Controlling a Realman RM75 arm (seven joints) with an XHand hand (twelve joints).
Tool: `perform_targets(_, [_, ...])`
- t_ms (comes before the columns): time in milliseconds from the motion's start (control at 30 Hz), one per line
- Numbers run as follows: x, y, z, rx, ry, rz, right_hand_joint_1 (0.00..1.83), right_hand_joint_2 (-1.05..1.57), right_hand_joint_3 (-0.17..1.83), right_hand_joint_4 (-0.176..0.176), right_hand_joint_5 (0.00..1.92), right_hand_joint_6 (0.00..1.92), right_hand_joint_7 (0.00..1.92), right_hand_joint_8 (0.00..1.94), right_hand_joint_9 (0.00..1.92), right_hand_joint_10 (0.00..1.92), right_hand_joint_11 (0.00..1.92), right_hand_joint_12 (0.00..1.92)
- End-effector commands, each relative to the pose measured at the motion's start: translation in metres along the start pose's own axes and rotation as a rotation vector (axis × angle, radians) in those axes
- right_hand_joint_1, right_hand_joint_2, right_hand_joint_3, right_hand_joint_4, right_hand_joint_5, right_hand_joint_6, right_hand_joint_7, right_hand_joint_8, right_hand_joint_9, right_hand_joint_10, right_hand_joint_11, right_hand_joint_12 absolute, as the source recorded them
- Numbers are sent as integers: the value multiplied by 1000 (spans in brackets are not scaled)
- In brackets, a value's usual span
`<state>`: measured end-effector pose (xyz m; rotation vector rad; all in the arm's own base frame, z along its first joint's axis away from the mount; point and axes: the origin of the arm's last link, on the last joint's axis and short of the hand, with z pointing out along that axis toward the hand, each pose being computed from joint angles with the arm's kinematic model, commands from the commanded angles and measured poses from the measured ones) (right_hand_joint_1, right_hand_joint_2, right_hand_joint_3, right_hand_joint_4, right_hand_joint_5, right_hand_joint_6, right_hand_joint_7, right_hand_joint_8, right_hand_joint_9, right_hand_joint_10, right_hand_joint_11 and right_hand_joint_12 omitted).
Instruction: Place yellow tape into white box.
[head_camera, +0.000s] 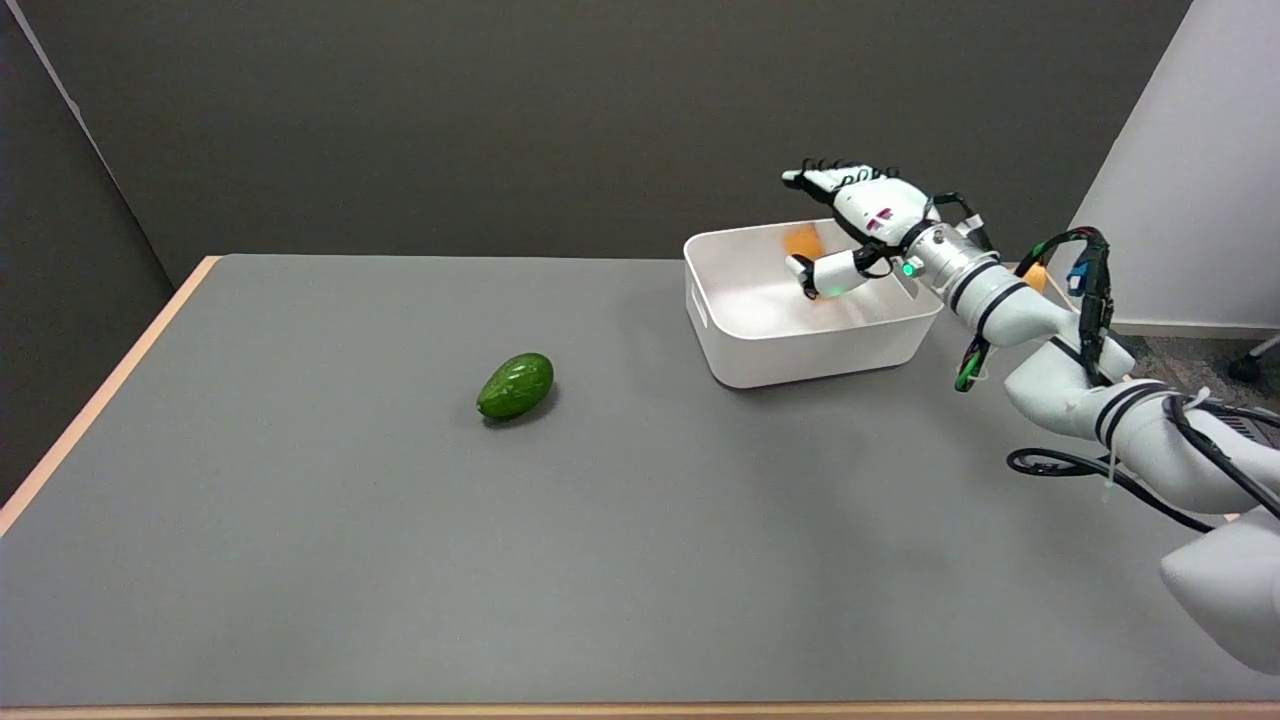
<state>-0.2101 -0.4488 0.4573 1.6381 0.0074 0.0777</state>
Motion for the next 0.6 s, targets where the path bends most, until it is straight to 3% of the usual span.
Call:
perform_targets(33, [27, 11, -39, -44, 148, 293, 393, 521, 878, 58, 9, 134, -1, -1, -1, 362, -1, 1020])
perform_targets(200, [41, 9, -60, -25, 256, 400, 422, 503, 878, 58, -1, 28, -1, -1, -1, 185, -1, 896])
perform_targets(300, [50, 20, -80, -37, 427, 581, 435, 502, 881, 52, -1, 16, -1, -1, -1, 117, -1, 820])
perform_targets(433, [58, 56, -112, -113, 672, 845, 441, 509, 886, 40, -1, 13, -1, -1, -1, 54, -1, 730])
perform_targets(600, [39, 99, -150, -240, 826, 1161, 397, 551, 921, 27, -1, 37, -1, -1, -1, 78, -1, 681])
